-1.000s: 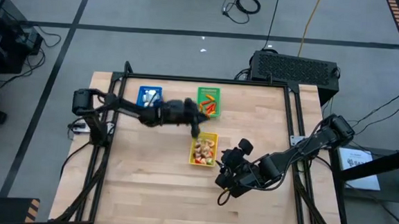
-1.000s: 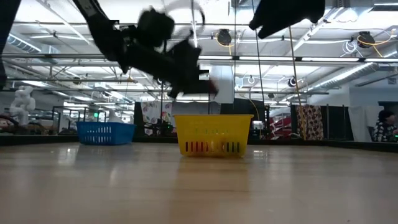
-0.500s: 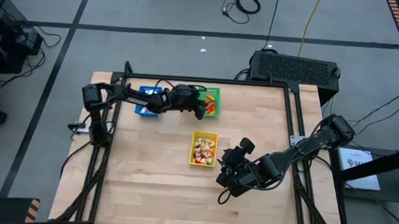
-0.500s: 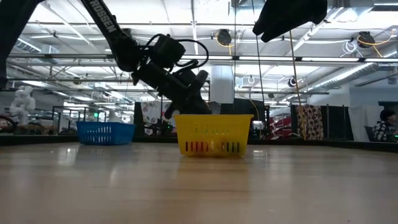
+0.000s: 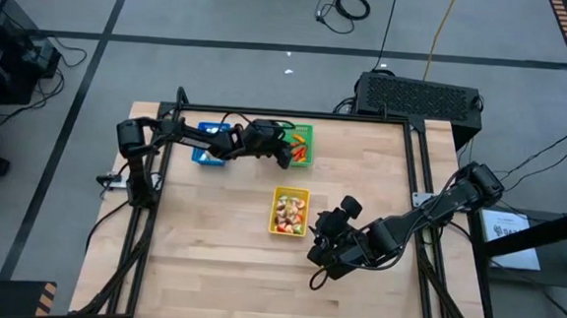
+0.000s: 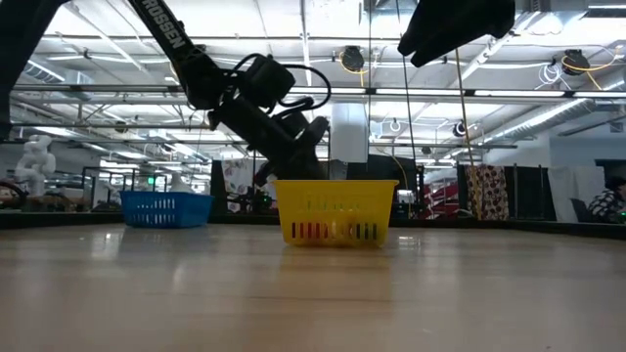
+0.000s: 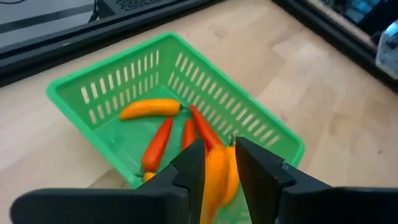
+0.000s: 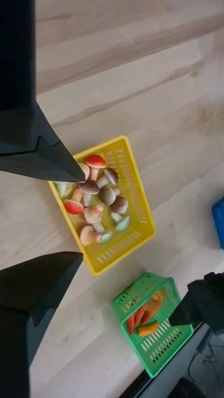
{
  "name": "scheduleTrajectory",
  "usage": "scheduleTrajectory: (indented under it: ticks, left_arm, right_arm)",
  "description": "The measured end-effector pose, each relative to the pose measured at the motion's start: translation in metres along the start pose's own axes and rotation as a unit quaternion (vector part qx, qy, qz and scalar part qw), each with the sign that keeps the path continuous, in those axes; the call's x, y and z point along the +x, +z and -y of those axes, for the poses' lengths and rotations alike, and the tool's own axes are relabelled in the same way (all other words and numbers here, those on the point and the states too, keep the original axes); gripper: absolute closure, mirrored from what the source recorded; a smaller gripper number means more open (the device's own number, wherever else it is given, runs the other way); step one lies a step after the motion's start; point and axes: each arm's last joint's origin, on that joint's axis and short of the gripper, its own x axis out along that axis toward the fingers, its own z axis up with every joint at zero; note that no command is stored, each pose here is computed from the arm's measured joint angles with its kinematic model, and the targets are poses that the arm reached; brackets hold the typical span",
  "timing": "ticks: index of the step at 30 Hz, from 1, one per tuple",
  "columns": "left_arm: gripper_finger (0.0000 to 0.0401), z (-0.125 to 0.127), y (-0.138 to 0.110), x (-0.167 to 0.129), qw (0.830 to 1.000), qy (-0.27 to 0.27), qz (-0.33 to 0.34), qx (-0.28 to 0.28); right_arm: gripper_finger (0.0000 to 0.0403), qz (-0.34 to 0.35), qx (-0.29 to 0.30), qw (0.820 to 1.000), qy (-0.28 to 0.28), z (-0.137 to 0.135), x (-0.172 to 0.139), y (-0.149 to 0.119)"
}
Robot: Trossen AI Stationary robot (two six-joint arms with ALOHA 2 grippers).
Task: Sort produce into baskets
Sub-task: Put the orange chili pepper into the green bin, then return to Home Position
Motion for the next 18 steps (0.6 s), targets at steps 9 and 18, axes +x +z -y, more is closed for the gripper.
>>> scheduleTrajectory:
  ticks: [9, 18]
  left_arm:
    - [0.029, -0.002, -0.004, 0.0, 1.0, 0.009, -0.022, 0.012]
    - [0.029, 0.007, 0.016, -0.028, 0.997, 0.003, -0.009, 0.072]
  right_arm:
    - [0.0218, -0.001, 0.004, 1.0, -0.001, 0.0, 0.0, 0.0]
    - [0.0218, -0.028, -0.011, 1.0, 0.003, 0.006, 0.009, 0.005]
